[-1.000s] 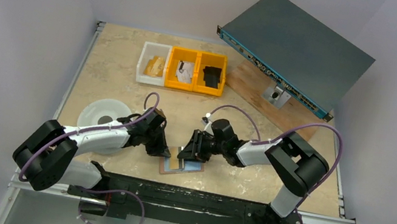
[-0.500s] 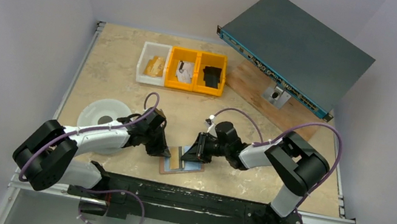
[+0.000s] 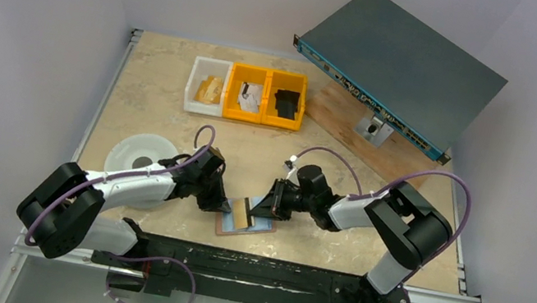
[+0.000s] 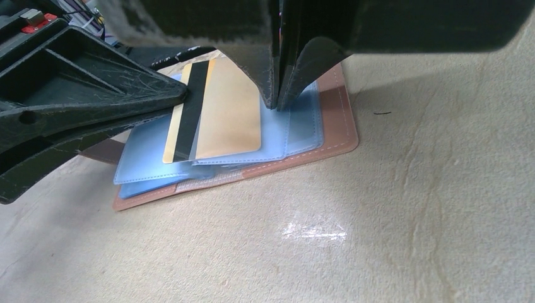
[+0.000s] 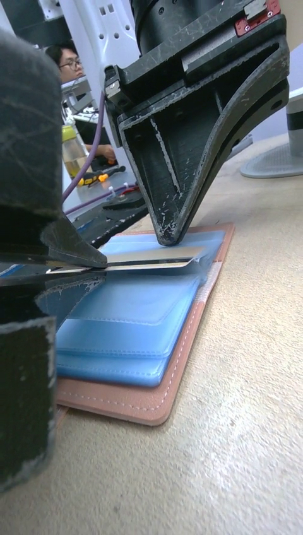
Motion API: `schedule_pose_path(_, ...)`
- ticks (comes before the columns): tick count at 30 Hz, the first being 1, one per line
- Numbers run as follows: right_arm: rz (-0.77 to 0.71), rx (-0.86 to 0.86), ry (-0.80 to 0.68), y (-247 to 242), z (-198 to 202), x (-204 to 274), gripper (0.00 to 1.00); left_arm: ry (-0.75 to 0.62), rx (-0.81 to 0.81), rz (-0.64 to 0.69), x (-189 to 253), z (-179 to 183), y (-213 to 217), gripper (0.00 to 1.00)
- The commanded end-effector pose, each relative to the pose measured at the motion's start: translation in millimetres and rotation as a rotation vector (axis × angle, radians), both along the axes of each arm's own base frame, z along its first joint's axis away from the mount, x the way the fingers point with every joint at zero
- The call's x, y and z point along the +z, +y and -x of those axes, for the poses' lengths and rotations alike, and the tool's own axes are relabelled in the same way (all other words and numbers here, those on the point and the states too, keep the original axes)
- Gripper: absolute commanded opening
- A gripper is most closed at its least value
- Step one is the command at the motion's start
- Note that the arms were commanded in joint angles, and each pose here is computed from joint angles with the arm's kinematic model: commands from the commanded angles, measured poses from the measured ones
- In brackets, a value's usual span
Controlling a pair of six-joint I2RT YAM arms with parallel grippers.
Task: Take the credit cards out of the card holder
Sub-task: Remove the credit card from the card holder.
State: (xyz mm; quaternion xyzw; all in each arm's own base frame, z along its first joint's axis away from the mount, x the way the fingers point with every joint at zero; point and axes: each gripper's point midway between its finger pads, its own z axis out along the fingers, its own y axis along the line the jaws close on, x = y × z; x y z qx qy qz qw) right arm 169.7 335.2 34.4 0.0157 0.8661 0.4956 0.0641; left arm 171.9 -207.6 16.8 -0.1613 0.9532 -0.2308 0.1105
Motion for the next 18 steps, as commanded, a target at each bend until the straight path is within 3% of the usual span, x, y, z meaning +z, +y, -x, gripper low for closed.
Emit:
schedule_pose_path(1,-0.001,-0.010,-0.057,-3,-8,6,0.10,0.061,0.032,-0.178,-27,18,37,0.00)
schedule_pose_path(7,-0.017,0.012,-0.050,3,-9,2,0.24,0.063,0.024,-0.171,-27,17,35,0.00)
schedule_pose_path(18,-0.041,0.035,-0.038,12,-10,-1,0.20,0.067,0.010,-0.161,-27,16,30,0.00)
